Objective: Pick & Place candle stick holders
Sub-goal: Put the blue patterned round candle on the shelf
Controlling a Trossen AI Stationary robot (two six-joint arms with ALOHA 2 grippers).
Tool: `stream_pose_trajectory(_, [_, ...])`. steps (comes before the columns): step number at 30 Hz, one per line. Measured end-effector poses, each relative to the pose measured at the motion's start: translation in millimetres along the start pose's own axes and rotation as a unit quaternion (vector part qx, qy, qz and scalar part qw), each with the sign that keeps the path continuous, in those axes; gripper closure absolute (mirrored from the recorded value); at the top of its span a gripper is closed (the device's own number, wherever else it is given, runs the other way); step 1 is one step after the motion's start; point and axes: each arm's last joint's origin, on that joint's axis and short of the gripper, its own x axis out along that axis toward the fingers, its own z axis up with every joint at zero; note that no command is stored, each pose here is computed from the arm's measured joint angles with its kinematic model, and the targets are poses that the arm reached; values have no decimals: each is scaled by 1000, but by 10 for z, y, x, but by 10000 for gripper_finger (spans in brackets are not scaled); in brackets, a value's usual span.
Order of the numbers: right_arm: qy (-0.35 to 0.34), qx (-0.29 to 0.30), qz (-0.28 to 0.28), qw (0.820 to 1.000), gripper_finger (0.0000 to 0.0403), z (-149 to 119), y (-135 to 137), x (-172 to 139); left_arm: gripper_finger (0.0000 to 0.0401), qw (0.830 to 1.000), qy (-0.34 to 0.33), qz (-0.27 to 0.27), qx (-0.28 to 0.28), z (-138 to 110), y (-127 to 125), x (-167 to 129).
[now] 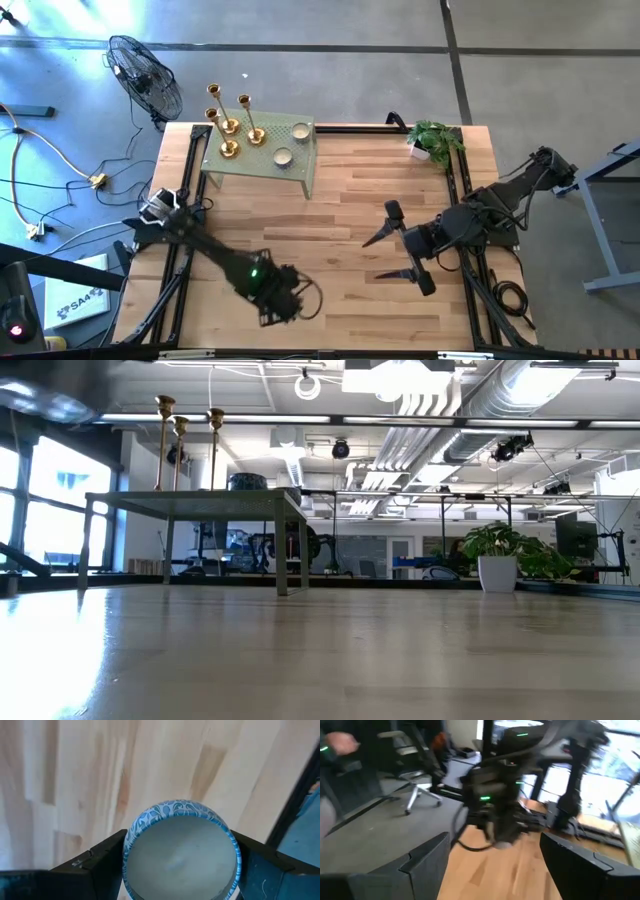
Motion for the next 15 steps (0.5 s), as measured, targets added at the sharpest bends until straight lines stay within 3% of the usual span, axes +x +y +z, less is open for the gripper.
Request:
stream_pose_trajectory(7, [-15,-20,21,999,100,57,59,-216,113,999,-45,-1,-6,475,458,-524])
stream_pose_trajectory(11, [-16,-24,18,999,100,77,84,-432,113,997,-73,20,-19,639,802,-875])
stream_pose_trajectory(15, [-13,-26,9,1000,100,74,103,-644,113,991,-127,2,-37,719,1180,-1217])
